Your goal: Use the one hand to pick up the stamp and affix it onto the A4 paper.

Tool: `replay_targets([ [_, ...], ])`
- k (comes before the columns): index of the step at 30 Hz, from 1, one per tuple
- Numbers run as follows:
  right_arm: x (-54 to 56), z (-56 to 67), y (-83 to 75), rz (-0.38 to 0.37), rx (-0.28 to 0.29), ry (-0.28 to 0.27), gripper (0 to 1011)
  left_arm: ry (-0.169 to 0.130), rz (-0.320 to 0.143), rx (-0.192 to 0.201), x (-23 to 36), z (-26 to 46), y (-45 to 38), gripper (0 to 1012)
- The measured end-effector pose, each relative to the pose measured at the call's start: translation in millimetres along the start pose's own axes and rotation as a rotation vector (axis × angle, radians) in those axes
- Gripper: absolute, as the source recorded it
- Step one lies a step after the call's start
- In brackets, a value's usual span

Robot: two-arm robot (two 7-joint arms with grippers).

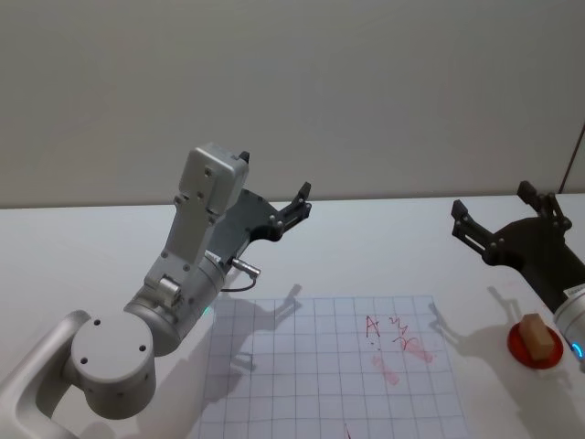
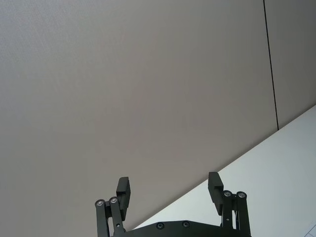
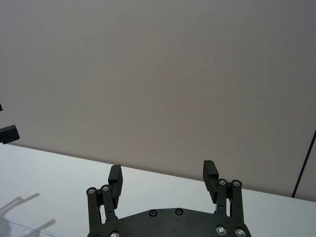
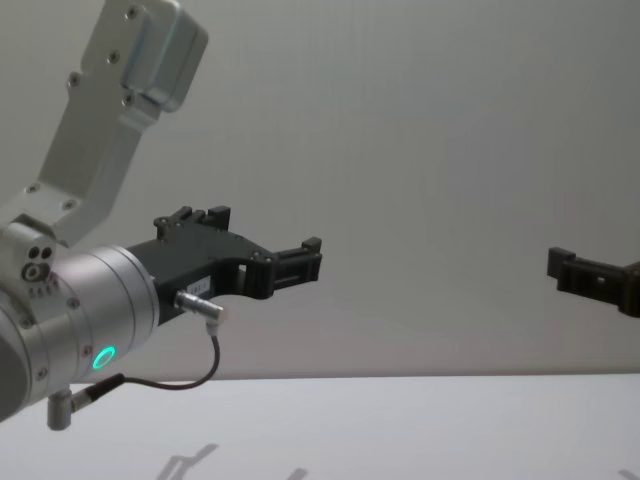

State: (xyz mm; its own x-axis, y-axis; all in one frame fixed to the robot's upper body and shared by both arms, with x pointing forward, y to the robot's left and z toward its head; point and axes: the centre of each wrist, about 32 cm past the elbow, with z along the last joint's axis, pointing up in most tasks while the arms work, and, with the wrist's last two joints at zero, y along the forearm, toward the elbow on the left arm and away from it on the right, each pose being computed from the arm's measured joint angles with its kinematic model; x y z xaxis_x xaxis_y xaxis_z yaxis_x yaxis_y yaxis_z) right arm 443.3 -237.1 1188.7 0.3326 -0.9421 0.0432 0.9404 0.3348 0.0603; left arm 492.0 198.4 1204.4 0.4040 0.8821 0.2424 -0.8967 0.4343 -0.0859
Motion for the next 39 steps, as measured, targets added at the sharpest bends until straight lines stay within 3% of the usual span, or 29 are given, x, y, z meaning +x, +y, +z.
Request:
replay_targets([
  [39,0.0,0.0,0.0,0.000,0.000,0.000,1001,0.000,0.000,0.000,0.0,0.0,0.0,1001],
])
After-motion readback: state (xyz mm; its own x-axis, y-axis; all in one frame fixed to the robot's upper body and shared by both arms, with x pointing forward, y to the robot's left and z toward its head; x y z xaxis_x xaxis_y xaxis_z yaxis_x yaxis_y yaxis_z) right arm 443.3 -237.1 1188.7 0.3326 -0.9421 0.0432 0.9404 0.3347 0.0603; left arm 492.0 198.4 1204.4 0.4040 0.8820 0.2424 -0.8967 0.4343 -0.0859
